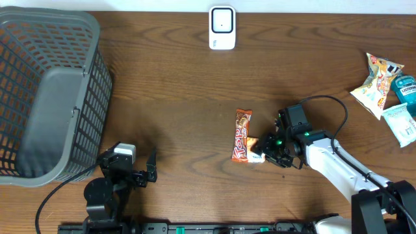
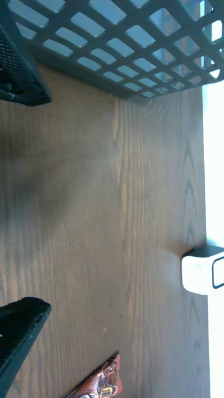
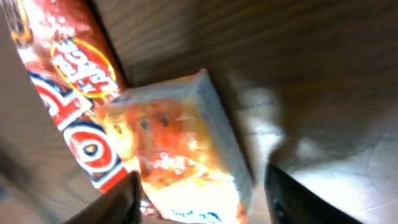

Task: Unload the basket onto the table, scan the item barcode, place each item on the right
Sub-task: 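Move the right gripper to the orange tissue pack and grasp it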

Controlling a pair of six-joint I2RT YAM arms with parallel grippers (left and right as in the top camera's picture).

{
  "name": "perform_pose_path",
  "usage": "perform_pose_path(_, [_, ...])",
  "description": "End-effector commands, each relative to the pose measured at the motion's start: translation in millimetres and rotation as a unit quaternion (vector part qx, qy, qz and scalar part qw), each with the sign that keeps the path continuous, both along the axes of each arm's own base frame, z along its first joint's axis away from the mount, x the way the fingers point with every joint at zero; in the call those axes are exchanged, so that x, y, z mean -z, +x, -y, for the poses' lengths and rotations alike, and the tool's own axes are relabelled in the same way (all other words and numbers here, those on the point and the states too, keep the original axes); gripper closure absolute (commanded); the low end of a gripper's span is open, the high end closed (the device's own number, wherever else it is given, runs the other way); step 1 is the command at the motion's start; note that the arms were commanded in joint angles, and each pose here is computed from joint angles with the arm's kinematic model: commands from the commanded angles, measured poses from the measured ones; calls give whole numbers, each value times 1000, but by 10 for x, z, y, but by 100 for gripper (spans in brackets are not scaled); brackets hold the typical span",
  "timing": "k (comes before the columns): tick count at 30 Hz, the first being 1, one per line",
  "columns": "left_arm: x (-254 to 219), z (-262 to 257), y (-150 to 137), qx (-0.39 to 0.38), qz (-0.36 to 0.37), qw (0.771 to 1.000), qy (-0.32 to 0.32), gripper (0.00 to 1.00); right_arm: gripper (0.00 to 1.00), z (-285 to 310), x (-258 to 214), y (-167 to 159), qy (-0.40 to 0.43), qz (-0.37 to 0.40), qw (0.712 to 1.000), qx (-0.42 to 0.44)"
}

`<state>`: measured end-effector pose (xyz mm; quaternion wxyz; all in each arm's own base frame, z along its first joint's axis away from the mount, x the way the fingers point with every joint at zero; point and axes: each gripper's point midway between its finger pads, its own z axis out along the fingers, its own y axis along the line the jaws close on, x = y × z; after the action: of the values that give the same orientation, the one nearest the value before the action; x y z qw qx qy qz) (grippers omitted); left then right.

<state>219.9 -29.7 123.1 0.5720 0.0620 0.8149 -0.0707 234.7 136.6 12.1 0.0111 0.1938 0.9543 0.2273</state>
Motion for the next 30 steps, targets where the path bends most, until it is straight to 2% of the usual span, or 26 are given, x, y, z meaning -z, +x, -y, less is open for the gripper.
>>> perform_pose_path(1, [112,-10,-15,-4,-17,1000,-4,2,35,-27,-1,-41,4,-3,1000,-12])
perform_pose_path(4, [112,-10,-15,-4,-17,1000,-4,2,42,77,73,-67,-25,-9,1000,5])
perform_pose_path(8, [112,-9,-15,-4,-17,1000,-4,2,62,243,203,-124,-62,-32,995,72])
perform_pose_path(10, [112,-10,-15,-4,-17,1000,-4,2,77,283,255,-83,-68,-23,993,98])
perform_pose_path(14, [112,-10,-15,-4,-17,1000,-4,2,79,263,265,16,-63,12,995,82])
perform_pose_path(15, [112,-10,-15,-4,-17,1000,-4,2,81,246,259,21,-60,17,996,70])
perform_pose_path(17, [112,-9,-15,-4,-17,1000,-4,2,99,227,251,31,-58,28,997,47])
perform_pose_path(20, [112,-10,-15,-4,-17,1000,-4,2,99,190,237,28,-52,37,998,18])
perform_pose_path(22, [112,-10,-15,-4,-17,1000,-4,2,99,62,169,47,-15,56,998,-24])
perform_pose_path(26, [112,-9,-15,-4,-17,1000,-4,2,99,-260,-261,73,139,117,976,-117])
perform_pose_path(27, [112,-10,-15,-4,-17,1000,-4,2,99,-297,-405,66,183,128,967,-125])
perform_pose_path(30, [112,-10,-15,-4,-17,1000,-4,2,99,-339,-974,16,342,172,912,-148])
